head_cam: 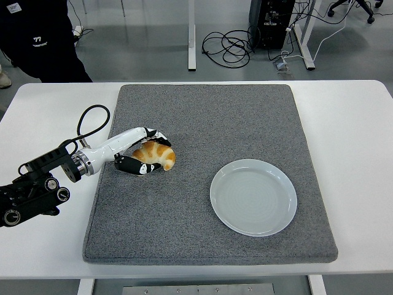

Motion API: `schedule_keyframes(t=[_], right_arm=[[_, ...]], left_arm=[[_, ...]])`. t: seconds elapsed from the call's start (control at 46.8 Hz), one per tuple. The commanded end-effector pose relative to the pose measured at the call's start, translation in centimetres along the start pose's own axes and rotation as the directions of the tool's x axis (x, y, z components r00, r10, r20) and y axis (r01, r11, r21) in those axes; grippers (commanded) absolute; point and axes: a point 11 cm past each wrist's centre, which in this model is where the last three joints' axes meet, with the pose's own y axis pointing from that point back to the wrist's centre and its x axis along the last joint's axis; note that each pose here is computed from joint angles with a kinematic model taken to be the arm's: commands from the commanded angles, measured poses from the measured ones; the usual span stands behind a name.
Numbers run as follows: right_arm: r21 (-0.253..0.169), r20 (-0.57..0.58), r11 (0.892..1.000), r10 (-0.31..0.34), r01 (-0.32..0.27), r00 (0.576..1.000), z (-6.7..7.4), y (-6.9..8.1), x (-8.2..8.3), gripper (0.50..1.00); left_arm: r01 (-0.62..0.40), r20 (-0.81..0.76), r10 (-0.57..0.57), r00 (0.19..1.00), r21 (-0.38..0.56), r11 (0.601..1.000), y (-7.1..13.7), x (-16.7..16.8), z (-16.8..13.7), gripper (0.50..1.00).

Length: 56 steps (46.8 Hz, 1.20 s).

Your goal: Place the bread on the plate

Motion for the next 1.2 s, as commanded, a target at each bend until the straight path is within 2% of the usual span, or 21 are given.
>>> schedule_keyframes(t=[0.0, 0.385, 0.556, 0.684, 0.812, 0.983, 1.175], right_arm=[[0.000, 0.000, 1.000, 0.000, 0.000, 1.000, 0.0, 0.0, 0.0, 1.000], [0.000, 0.000, 1.000, 0.000, 0.000, 1.000, 0.0, 0.0, 0.0, 1.000], [0.000, 0.000, 1.000, 0.000, 0.000, 1.000, 0.0, 0.0, 0.0, 1.000], [0.000, 0.000, 1.000, 0.000, 0.000, 1.000, 0.0, 0.0, 0.0, 1.000], [0.000, -0.001, 1.000, 0.000, 0.000, 1.000, 0.0, 0.0, 0.0, 1.000], [0.000, 0.000, 1.000, 0.000, 0.000, 1.000, 0.0, 0.0, 0.0, 1.000], [0.000, 0.000, 1.000, 0.000, 0.000, 1.000, 0.0, 0.0, 0.0, 1.000]], left_arm=[[-0.004, -0.004, 0.004, 1.000, 0.006, 1.000, 0.1, 0.4, -0.1, 0.500], [-0.016, 0.003, 0.016, 1.000, 0.019, 1.000, 0.7, 1.7, -0.6, 0.500], [-0.029, -0.046, 0.030, 0.998, 0.018, 0.999, 0.6, 4.2, -0.1, 0.500], [-0.055, -0.023, 0.055, 0.998, -0.014, 0.998, -0.2, 7.6, 1.8, 0.500], [-0.026, -0.003, 0.026, 1.000, -0.035, 0.999, -0.9, 9.3, 3.4, 0.500], [-0.001, 0.024, 0.003, 1.000, -0.054, 0.999, -1.8, 10.6, 5.4, 0.500], [0.051, 0.073, -0.046, 0.996, -0.058, 0.997, -3.4, 10.0, 7.8, 0.500]])
